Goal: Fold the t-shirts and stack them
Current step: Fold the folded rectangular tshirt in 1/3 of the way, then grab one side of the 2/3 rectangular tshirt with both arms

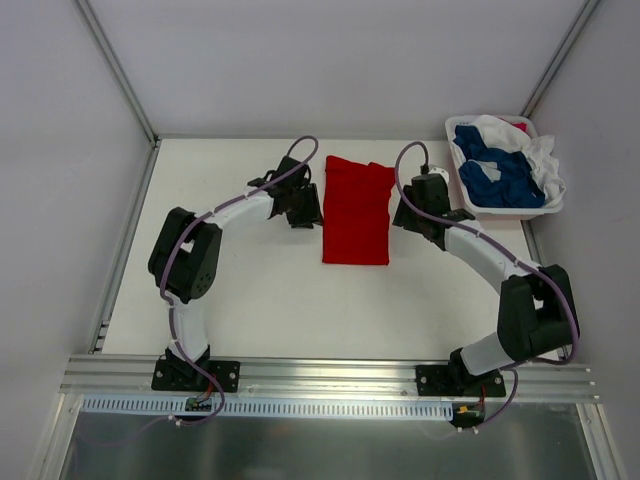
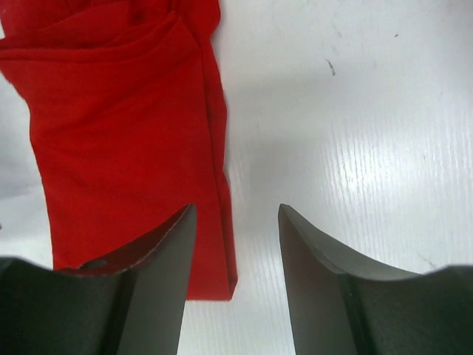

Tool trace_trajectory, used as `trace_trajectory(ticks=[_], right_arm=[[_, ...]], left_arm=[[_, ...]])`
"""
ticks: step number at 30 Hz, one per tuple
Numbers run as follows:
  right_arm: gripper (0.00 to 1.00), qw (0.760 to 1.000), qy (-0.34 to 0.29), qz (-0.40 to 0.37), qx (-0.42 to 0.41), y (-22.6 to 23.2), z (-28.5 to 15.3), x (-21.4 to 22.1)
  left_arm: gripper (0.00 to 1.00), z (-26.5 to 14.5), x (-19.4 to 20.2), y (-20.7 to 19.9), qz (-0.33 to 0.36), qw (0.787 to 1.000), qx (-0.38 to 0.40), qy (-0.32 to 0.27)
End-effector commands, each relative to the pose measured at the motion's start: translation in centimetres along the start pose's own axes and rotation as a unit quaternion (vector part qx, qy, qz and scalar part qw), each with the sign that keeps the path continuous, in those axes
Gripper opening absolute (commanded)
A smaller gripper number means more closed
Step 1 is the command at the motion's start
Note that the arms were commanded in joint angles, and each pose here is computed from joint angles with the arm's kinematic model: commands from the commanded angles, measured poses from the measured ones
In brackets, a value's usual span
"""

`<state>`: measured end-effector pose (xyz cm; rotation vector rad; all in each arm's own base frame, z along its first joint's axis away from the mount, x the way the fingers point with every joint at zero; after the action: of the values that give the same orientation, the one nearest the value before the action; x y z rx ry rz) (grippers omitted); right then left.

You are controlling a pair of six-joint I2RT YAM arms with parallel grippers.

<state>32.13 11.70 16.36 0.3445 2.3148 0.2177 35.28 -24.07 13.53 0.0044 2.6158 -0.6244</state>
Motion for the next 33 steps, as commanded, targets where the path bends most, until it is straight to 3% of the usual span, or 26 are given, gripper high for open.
trace_trajectory(ticks=[1, 13, 33], right_arm=[[0.52, 1.000, -0.007, 0.006, -0.010, 0.4, -1.9, 0.8], [0.52, 0.999, 0.041, -0.010, -0.010, 0.0, -2.5, 6.5], [0.53, 0.995, 0.094, -0.005, -0.014, 0.1, 0.9, 10.5]], left_arm=[[0.38, -1.2, 0.9, -1.8, 0.012, 1.000, 0.013, -0.006], [0.38, 1.1, 5.5, -0.9, 0.004, 0.999, -0.003, 0.039], [0.36, 2.6, 7.0, 0.1, -0.004, 0.999, -0.001, 0.052]])
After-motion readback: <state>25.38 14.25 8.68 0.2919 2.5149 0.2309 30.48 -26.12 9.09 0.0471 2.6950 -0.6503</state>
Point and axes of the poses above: each gripper's point midway between its finger pads, its own z axis out along the fingers, its own y axis along the line the jaws close on, x = y × z, the point moved 8 cm from there along -z, back along the fingers, and after that the axes turned 5 degrees about z, right-handed, at the moved point
